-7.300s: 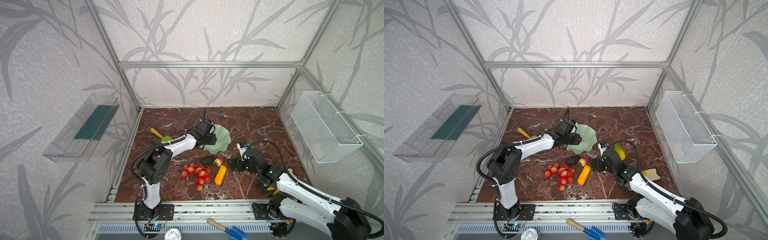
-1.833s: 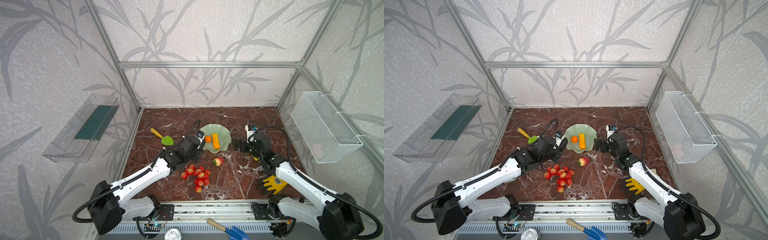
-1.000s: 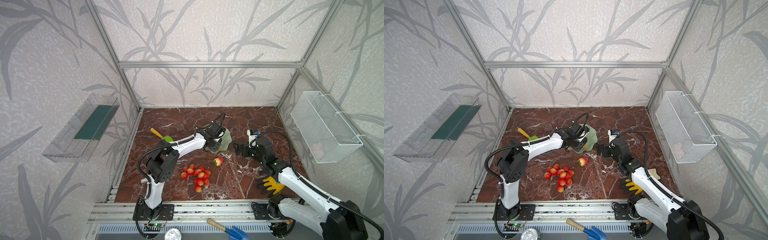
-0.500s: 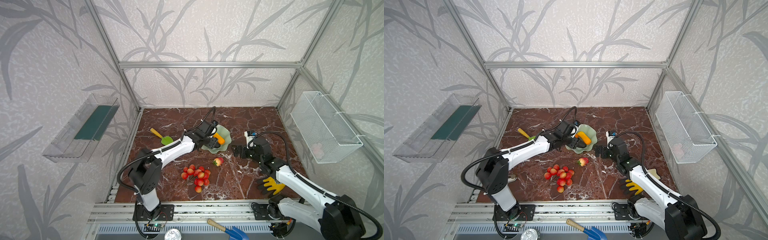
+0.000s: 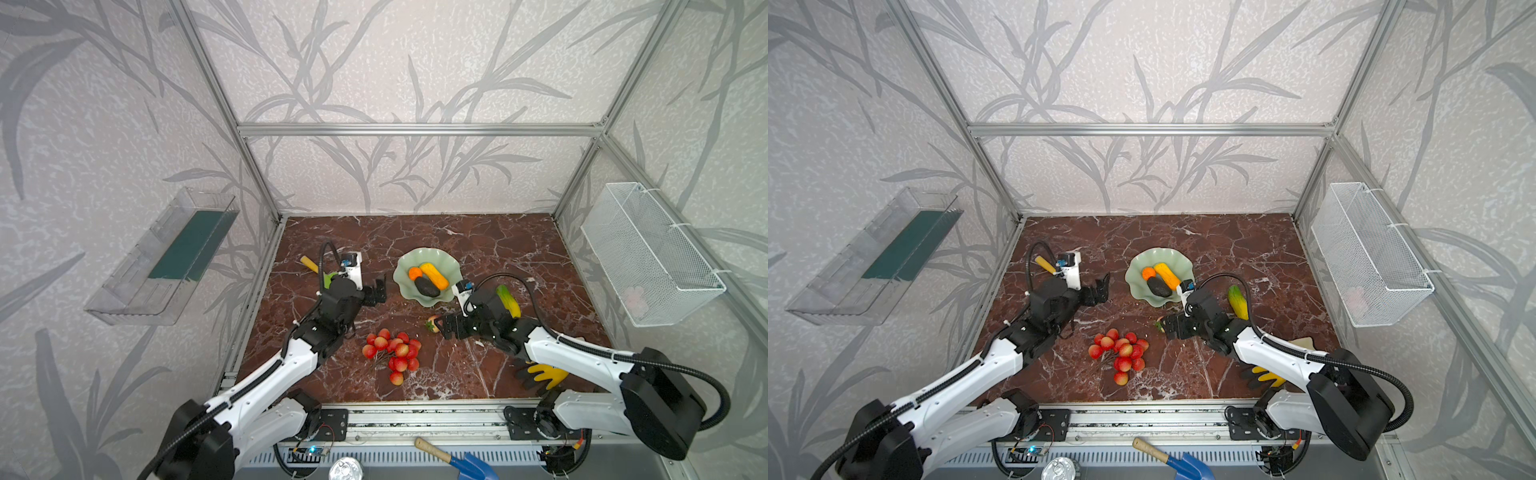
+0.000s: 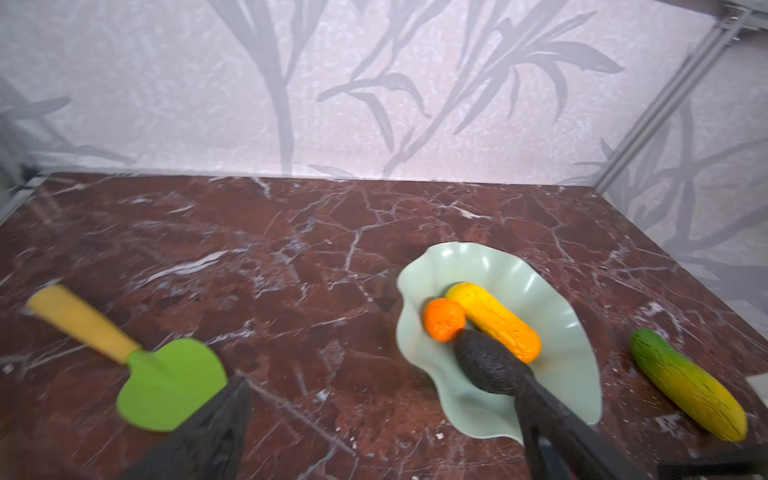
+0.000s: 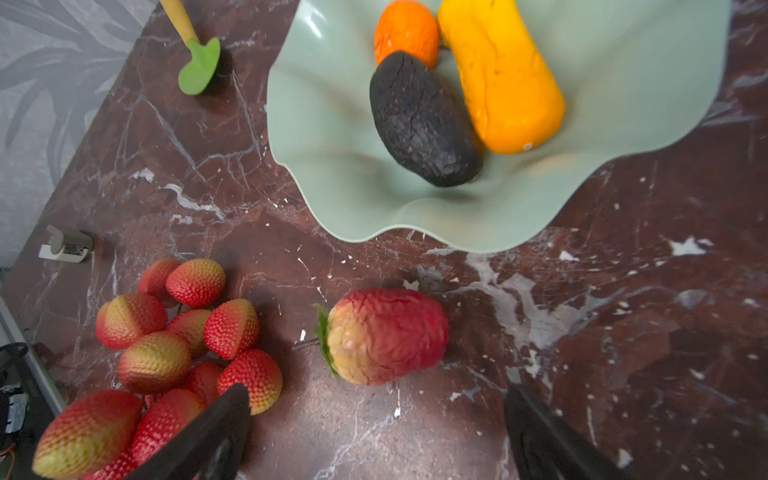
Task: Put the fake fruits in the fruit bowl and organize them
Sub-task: 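Grasp the red-yellow peach with the right gripper while the left gripper withdraws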
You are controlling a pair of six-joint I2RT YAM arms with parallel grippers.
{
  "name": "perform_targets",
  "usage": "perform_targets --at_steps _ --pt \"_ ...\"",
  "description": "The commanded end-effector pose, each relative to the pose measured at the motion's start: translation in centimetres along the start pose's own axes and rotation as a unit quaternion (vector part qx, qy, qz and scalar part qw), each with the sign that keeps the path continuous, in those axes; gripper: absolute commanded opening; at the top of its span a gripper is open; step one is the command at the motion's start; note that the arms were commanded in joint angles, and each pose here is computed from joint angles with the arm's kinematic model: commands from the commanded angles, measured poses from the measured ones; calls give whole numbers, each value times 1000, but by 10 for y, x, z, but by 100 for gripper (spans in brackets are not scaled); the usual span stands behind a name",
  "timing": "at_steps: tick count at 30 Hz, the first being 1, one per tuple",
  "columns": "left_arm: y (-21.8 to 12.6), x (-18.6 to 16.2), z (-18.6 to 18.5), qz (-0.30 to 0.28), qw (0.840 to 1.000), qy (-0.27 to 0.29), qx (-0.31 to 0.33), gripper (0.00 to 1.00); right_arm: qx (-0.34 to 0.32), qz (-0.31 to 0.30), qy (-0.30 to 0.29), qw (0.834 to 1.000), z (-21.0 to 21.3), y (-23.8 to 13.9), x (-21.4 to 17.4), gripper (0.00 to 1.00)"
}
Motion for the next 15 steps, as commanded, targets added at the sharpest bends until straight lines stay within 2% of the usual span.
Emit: perform_targets --at_steps 1,9,15 --pt "-17 10 11 -46 997 -61 8 99 12 -9 3 1000 8 10 13 93" --pt "-41 6 31 -74 993 -80 38 99 17 18 -5 1000 17 40 11 89" --pt "-53 7 41 -98 990 -85 55 100 23 35 -11 999 24 53 8 81"
Point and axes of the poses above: each gripper's point midway between its finger pads, its own y axis out along the fingers, its own z axis along the line the jaws close on, x = y × z, the point moved 7 cm from there along -y, back along the fingers, and after that the axes turned 10 degrees about -y, right-handed, at the moved point
